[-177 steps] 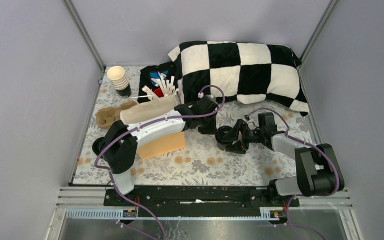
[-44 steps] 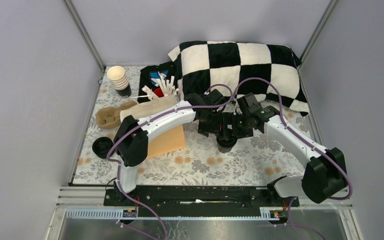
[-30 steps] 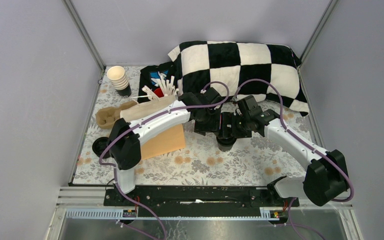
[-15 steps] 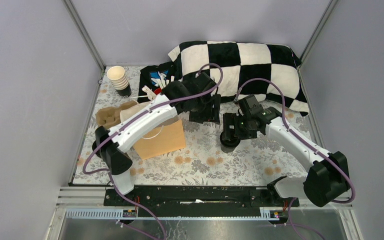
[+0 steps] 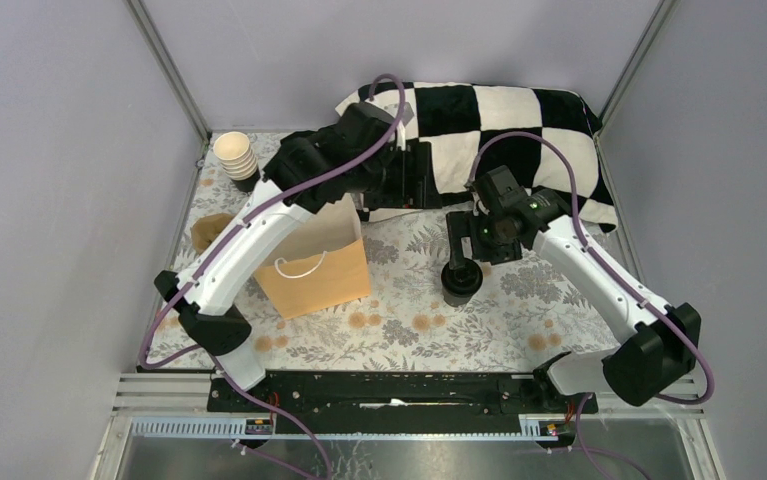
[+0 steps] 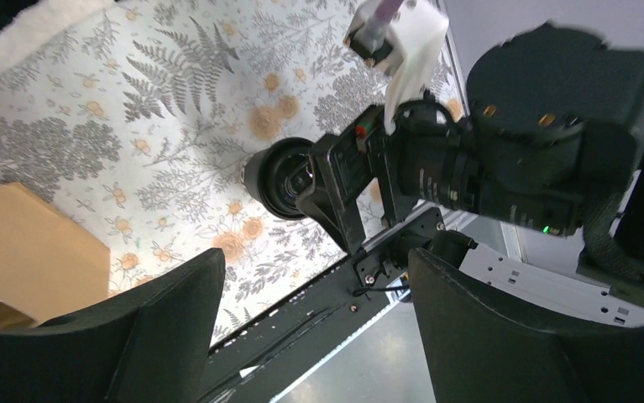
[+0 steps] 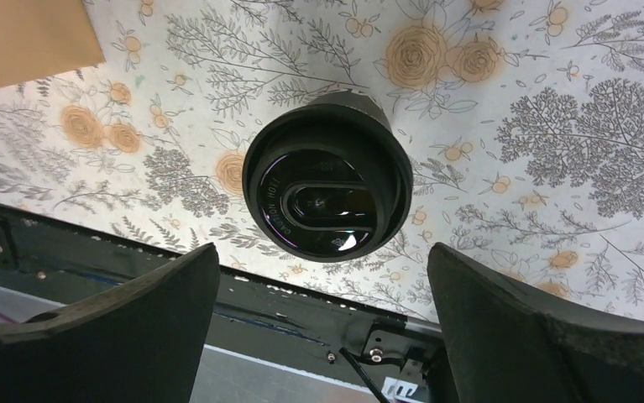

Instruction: Pack the takeout coffee

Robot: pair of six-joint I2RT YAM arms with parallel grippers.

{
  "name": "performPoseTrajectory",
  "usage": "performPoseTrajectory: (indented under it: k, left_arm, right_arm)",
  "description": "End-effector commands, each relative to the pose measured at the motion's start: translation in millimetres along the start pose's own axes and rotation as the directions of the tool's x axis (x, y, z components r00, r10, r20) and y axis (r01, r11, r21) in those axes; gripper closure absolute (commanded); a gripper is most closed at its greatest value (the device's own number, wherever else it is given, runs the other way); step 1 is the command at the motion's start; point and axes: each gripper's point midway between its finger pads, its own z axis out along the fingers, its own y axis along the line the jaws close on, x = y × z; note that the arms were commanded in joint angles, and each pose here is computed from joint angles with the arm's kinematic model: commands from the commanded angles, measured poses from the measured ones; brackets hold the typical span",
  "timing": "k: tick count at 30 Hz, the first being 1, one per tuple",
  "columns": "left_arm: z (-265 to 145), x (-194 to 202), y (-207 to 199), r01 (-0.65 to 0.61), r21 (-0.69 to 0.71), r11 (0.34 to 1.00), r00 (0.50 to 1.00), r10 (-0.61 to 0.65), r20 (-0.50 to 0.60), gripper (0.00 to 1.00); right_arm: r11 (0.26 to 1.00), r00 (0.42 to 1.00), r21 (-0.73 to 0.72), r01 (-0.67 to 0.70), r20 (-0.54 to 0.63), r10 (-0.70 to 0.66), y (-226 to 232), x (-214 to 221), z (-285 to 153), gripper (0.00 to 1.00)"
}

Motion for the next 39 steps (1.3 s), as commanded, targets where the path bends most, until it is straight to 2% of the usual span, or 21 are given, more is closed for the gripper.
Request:
performPoseTrajectory:
  k: [1, 10, 17, 22, 31, 39]
  left_arm:
    - [-30.8, -23.1, -3.0, -0.044, 0.057, 0.997, 0.995, 0.039, 0.091, 0.14]
    - [-34.3, -38.8, 11.6, -0.046, 0.072, 0.996, 0.993, 0.038, 0.113, 0.12]
    - [-33.7, -42.4, 11.9, -0.047, 0.1, 0.994, 0.993, 0.036, 0.109, 0.12]
    - [-32.1, -44.6, 17.3, -0.044, 0.1, 0.994, 0.994, 0.033, 0.104, 0.12]
    - [-31.7, -46.1, 20.8, -0.042, 0.104, 0.994, 0.995, 0.032, 0.098, 0.12]
    - [-32.2, -47.6, 21.6, -0.04, 0.111, 0.993, 0.995, 0.029, 0.097, 0.12]
  right_arm:
    - [0.986, 0.999, 0.167, 0.013, -0.033, -0.008, -4.9, 3.0, 1.5, 0.0]
    - [0.969, 0.998, 0.247, 0.008, -0.064, 0.008, 0.9, 6.9, 18.8, 0.01]
    - [0.97, 0.996, 0.242, 0.028, -0.088, -0.007, 5.5, 7.2, 25.5, 0.09]
    - [0.969, 0.998, 0.244, 0.039, -0.061, -0.025, 10.4, 3.1, 24.7, 0.07]
    - [0.955, 0.998, 0.29, 0.061, -0.03, -0.054, 3.6, 2.5, 31.2, 0.16]
    - [0.962, 0.998, 0.267, 0.058, -0.037, -0.05, 6.6, 7.0, 39.2, 0.16]
